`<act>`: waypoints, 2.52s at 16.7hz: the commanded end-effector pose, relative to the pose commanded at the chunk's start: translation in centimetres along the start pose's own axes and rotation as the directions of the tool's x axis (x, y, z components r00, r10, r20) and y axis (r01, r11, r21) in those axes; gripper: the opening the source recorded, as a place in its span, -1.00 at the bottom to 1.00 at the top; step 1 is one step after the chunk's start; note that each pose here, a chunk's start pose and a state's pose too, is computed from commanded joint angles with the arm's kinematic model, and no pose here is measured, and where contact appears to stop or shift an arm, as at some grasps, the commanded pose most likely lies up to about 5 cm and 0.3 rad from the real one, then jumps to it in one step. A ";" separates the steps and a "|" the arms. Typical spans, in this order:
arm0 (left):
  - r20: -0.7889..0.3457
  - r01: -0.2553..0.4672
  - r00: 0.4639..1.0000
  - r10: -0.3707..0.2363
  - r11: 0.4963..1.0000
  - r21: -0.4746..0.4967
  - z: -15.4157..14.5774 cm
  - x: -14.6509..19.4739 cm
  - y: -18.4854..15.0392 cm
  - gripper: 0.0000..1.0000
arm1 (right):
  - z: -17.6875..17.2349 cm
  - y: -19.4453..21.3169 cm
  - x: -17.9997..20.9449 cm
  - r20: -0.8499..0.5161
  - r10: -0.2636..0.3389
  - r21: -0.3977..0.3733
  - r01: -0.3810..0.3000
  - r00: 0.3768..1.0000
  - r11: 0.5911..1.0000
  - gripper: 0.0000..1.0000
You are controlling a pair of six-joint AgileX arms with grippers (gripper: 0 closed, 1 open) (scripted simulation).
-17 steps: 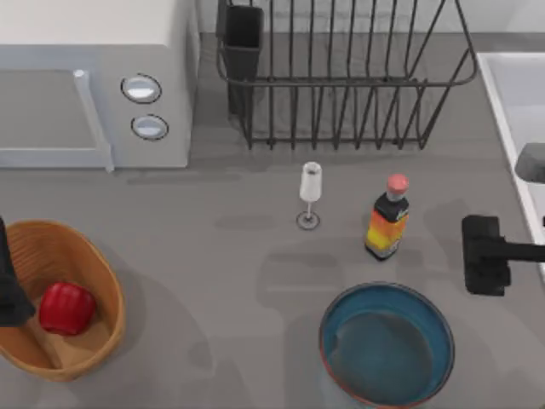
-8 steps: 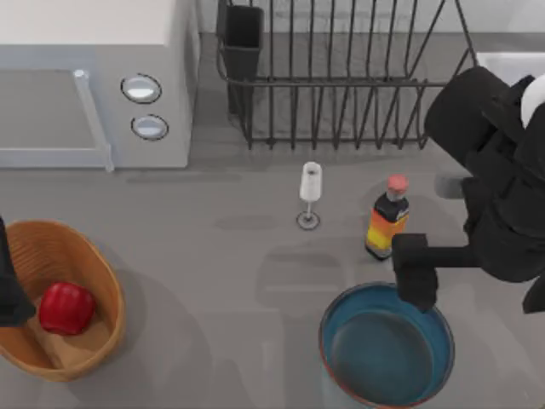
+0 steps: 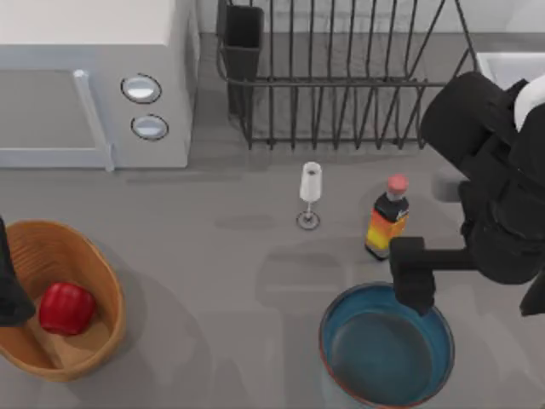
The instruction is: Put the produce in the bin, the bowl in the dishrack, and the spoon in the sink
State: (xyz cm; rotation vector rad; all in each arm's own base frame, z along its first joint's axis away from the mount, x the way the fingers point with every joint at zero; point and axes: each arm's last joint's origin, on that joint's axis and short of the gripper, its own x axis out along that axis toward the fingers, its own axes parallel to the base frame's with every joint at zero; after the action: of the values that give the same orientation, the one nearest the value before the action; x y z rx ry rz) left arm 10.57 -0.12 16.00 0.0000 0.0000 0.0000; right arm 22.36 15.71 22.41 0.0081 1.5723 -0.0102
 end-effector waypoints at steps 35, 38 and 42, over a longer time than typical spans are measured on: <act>0.000 0.000 1.000 0.000 1.000 0.000 0.0 0.0 0.0 1.00 | 0.0 0.1 9.5 0.002 0.001 -0.002 -0.001 1.000 1.000 -1.00; 0.000 0.000 1.000 0.000 1.000 0.000 0.0 0.0 0.0 1.00 | 0.1 0.2 9.0 0.006 0.003 -0.002 -0.003 1.000 1.000 -1.00; 0.000 0.000 1.000 0.000 1.000 0.000 0.0 0.0 0.0 1.00 | 0.4 0.5 5.4 0.003 0.001 -0.002 -0.001 1.000 1.000 -1.00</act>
State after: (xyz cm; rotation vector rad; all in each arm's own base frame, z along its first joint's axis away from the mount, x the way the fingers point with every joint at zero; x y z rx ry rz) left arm 10.57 -0.12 16.00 0.0000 0.0000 0.0000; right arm 22.80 16.23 16.97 0.0068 1.5698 -0.0080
